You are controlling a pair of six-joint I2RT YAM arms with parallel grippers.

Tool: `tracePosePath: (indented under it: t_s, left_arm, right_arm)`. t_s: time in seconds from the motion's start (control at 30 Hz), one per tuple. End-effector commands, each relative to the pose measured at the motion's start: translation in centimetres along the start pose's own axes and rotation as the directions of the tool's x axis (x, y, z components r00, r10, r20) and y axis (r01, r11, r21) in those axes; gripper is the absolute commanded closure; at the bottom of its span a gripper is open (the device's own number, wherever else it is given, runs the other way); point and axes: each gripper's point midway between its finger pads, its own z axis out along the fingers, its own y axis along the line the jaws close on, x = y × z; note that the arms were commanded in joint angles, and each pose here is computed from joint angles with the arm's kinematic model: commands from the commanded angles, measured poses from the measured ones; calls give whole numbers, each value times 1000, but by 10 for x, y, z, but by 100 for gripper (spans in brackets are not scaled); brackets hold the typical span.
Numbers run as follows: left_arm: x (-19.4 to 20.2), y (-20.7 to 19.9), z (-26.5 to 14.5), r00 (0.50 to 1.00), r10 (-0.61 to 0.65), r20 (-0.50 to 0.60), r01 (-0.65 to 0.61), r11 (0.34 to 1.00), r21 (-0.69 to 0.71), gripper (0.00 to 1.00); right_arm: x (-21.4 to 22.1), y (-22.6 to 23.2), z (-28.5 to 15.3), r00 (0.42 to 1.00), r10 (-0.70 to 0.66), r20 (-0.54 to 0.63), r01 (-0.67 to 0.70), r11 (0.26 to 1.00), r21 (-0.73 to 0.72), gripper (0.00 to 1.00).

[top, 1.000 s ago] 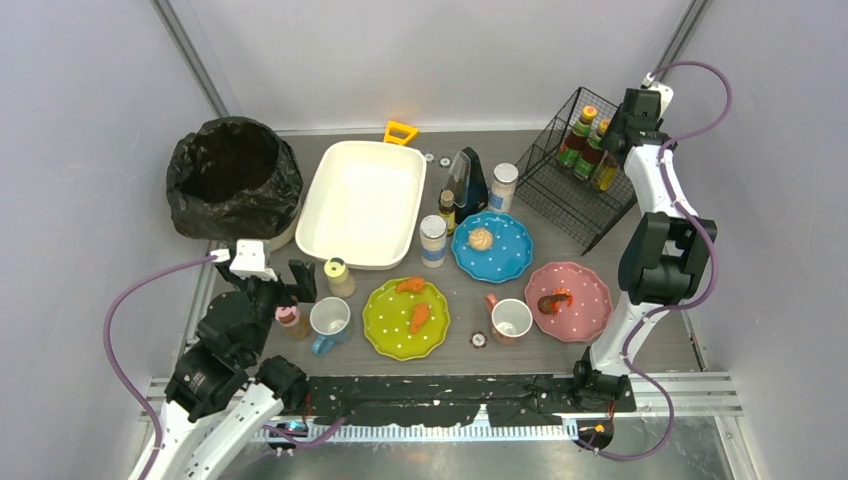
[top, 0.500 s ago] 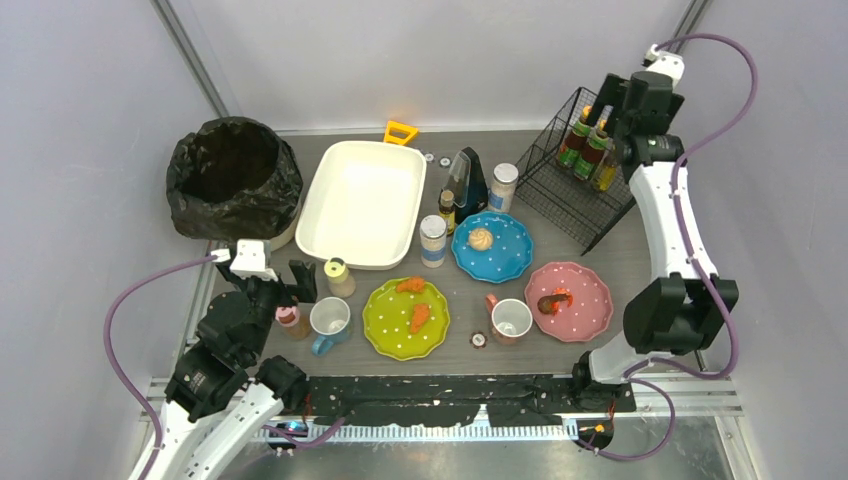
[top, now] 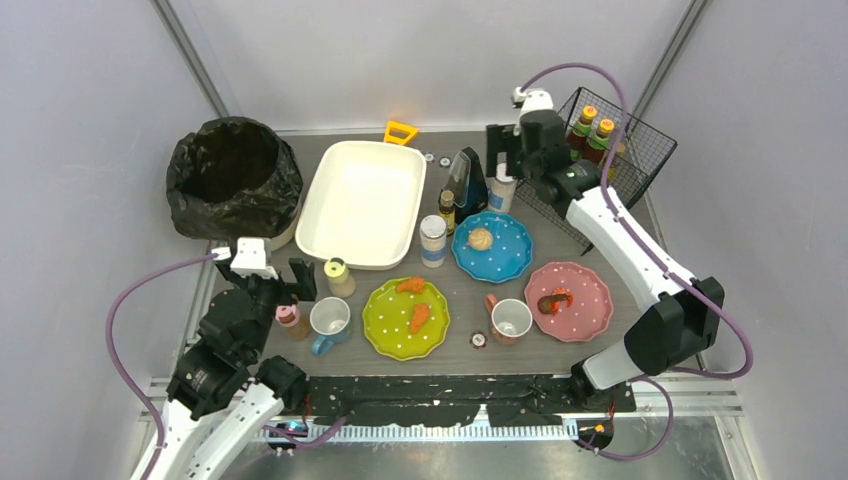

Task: Clear the kitchen counter

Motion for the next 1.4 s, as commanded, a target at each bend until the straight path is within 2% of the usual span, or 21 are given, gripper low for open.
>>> tracePosePath:
  t_s: [0.0, 0.23, 0.43, 0.7, 0.83, 1.07, 1.2, 1.37]
  left_arm:
    - [-7, -4, 5, 1000, -11, 13, 11, 1000, 8, 1]
    - [-2, -7, 10, 1000, -2, -13, 2, 1000, 8, 1]
    - [1, -8, 13, 1000, 6, -30, -6, 1000, 10, 1]
    - [4, -10, 16, 999, 12, -42, -12, 1000, 12, 1]
    - [4, -10, 16, 999, 13, -45, -13, 1000, 11, 1]
    - [3, -10, 16, 999, 11, -41, -11, 1000, 11, 1]
    - [3, -9, 15, 999, 10, -38, -9, 1000, 11, 1]
    - [1, -9, 13, 1000, 6, -30, -6, 1000, 11, 1]
  right_arm:
    - [0, 56, 0, 1000, -5, 27, 9, 990, -138, 2]
    - [31, 119, 25, 998, -54, -36, 43, 967, -250, 23]
    - [53, 154, 46, 996, -41, -74, 16, 952, -306, 28]
    - [86, 159, 71, 990, -67, -125, 31, 963, -268, 38]
    - [91, 160, 71, 988, -73, -138, 32, 960, -279, 50]
    - [74, 158, 55, 993, -55, -104, 22, 954, -298, 87]
    - [45, 156, 36, 999, -36, -40, 22, 949, -314, 94]
    - [-6, 148, 2, 997, -22, 75, 45, 943, -330, 94]
